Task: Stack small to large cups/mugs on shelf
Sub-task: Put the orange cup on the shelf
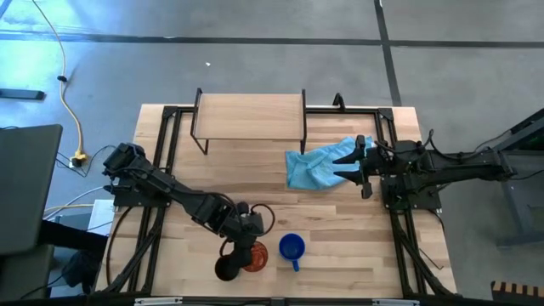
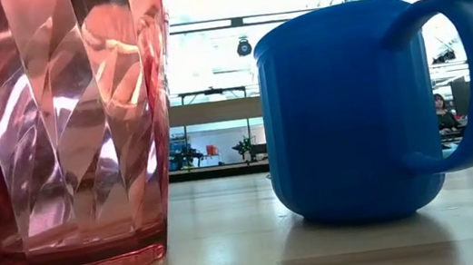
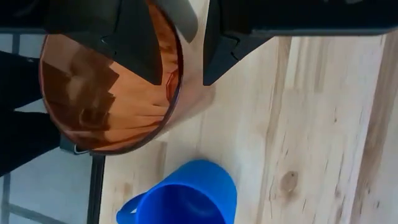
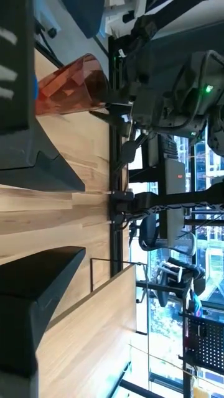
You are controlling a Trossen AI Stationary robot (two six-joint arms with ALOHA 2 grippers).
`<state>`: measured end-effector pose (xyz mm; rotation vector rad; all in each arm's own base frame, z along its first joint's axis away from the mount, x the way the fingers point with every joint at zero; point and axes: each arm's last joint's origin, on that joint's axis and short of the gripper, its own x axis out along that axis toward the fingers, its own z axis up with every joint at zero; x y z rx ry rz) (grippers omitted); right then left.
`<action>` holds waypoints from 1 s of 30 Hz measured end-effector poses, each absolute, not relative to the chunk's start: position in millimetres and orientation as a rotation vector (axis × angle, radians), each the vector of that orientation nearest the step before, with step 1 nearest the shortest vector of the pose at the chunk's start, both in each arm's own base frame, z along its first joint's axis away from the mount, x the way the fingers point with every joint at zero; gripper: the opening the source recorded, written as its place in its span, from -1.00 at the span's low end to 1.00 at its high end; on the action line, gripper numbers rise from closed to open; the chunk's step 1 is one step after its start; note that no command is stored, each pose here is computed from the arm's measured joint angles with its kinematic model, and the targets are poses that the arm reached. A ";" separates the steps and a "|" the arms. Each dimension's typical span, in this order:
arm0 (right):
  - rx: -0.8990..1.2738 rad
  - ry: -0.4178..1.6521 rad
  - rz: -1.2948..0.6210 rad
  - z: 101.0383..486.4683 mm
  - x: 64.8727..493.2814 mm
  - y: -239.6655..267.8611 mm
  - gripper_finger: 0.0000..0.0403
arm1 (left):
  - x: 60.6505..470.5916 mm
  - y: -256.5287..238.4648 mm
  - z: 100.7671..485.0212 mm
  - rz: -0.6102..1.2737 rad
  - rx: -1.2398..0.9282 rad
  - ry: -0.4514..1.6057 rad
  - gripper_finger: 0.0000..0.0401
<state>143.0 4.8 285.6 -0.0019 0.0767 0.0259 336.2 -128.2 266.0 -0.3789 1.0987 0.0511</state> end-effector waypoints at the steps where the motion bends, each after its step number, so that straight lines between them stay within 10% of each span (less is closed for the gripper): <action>1: -0.002 0.076 0.026 285.7 143.0 4.8 -0.28 | 338.2 -129.0 265.1 0.045 -0.386 1.093 -0.47; 7: 0.001 0.077 0.025 285.6 143.0 4.8 -0.28 | 339.9 -129.3 256.3 0.088 -0.386 1.125 -0.52; 12: 0.026 0.076 0.024 285.8 142.7 4.8 -0.28 | 334.7 -126.4 254.6 0.151 -0.376 1.165 -0.93; 30: 0.132 0.088 0.021 284.5 143.1 4.8 -0.28 | 317.7 -56.0 337.6 0.331 -0.173 1.300 -0.99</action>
